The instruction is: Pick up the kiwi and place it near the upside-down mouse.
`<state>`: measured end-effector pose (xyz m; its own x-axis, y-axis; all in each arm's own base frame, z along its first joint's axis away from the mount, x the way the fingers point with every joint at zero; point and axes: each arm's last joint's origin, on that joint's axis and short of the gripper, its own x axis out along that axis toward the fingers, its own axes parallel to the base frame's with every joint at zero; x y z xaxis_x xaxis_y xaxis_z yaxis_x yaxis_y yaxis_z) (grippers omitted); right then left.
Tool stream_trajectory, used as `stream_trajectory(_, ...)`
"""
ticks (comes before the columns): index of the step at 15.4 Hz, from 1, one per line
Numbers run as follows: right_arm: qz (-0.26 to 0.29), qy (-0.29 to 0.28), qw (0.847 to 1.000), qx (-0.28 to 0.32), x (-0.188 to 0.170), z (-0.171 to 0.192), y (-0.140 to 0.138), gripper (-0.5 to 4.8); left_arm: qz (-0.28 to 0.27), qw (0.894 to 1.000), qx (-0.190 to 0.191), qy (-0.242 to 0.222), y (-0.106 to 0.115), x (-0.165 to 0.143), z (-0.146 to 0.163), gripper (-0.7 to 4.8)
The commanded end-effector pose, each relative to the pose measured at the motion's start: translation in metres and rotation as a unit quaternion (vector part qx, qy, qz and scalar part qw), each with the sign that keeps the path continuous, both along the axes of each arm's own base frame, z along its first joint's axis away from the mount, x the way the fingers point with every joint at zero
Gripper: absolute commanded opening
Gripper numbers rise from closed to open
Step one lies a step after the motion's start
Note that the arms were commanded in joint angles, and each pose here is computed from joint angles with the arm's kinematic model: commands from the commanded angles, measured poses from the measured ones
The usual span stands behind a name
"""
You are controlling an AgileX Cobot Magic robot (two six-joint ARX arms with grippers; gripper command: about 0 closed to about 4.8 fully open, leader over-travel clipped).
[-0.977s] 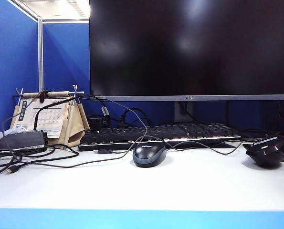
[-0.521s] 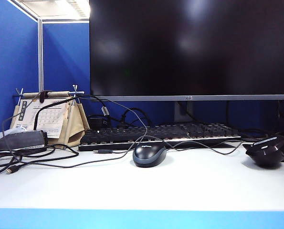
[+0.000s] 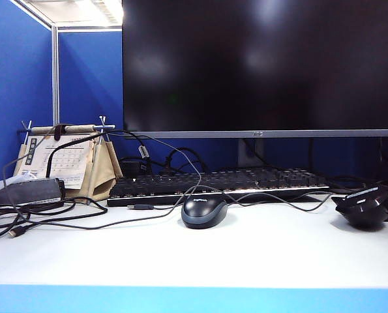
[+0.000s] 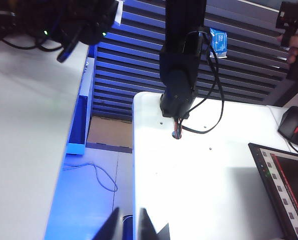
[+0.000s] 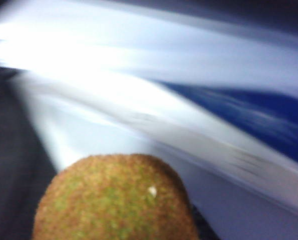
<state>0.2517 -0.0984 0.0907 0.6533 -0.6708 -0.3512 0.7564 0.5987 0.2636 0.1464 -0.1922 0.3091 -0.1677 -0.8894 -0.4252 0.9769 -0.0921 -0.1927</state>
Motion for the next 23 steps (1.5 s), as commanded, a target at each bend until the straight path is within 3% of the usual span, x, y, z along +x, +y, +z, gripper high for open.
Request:
stream_trajectory(1, 0.067, -0.016, 0.998, -0.001, 0.008, 0.006, 0.001, 2.42, -0.001, 1.0, -0.007, -0.007, -0.001, 0.0, 0.003, 0.57)
stream_trajectory(4, 0.184, -0.101, 0.978, 0.0, 0.015, 0.021, 0.007, 2.42, 0.014, 1.0, -0.007, -0.006, -0.001, 0.001, 0.004, 0.57)
stream_trajectory(7, 0.309, -0.208, 0.927, -0.041, 0.018, 0.049, 0.014, 2.42, 0.051, 0.998, -0.024, -0.033, -0.001, 0.006, 0.01, 0.57)
stream_trajectory(8, 0.331, -0.215, 0.918, -0.043, 0.017, 0.054, 0.016, 2.43, 0.057, 0.997, -0.023, -0.037, -0.001, 0.007, 0.01, 0.57)
stream_trajectory(9, 0.39, -0.23, 0.89, -0.046, 0.014, 0.065, 0.021, 2.43, 0.06, 0.997, -0.024, -0.041, -0.001, 0.007, 0.011, 0.57)
stream_trajectory(10, 0.413, -0.234, 0.879, -0.047, 0.013, 0.069, 0.023, 2.43, 0.059, 0.997, -0.026, -0.043, -0.001, 0.006, 0.012, 0.57)
stream_trajectory(12, 0.51, -0.249, 0.822, -0.043, 0.013, 0.082, 0.042, 2.42, 0.061, 0.996, -0.032, -0.054, -0.001, 0.007, 0.013, 0.57)
stream_trajectory(13, 0.58, -0.252, 0.775, -0.02, 0.013, 0.086, 0.062, 2.42, 0.061, 0.996, -0.036, -0.057, -0.001, 0.007, 0.014, 0.57)
stream_trajectory(15, 0.661, -0.249, 0.708, 0.016, 0.014, 0.087, 0.097, 2.42, 0.062, 0.996, -0.038, -0.058, -0.002, 0.008, 0.015, 0.57)
stream_trajectory(16, 0.686, -0.245, 0.685, 0.027, 0.013, 0.086, 0.115, 2.42, 0.061, 0.996, -0.039, -0.058, -0.002, 0.008, 0.015, 0.57)
stream_trajectory(17, 0.697, -0.239, 0.675, 0.033, 0.013, 0.085, 0.124, 2.43, 0.061, 0.996, -0.04, -0.057, -0.001, 0.007, 0.015, 0.57)
stream_trajectory(19, 0.698, -0.225, 0.678, 0.047, 0.005, 0.078, 0.124, 2.47, 0.064, 0.995, -0.047, -0.058, 0.003, 0.004, 0.02, 0.57)
stream_trajectory(23, 0.644, -0.201, 0.735, 0.059, -0.043, 0.059, 0.091, 2.41, 0.066, 0.991, -0.073, -0.087, 0.014, -0.006, 0.034, 0.57)
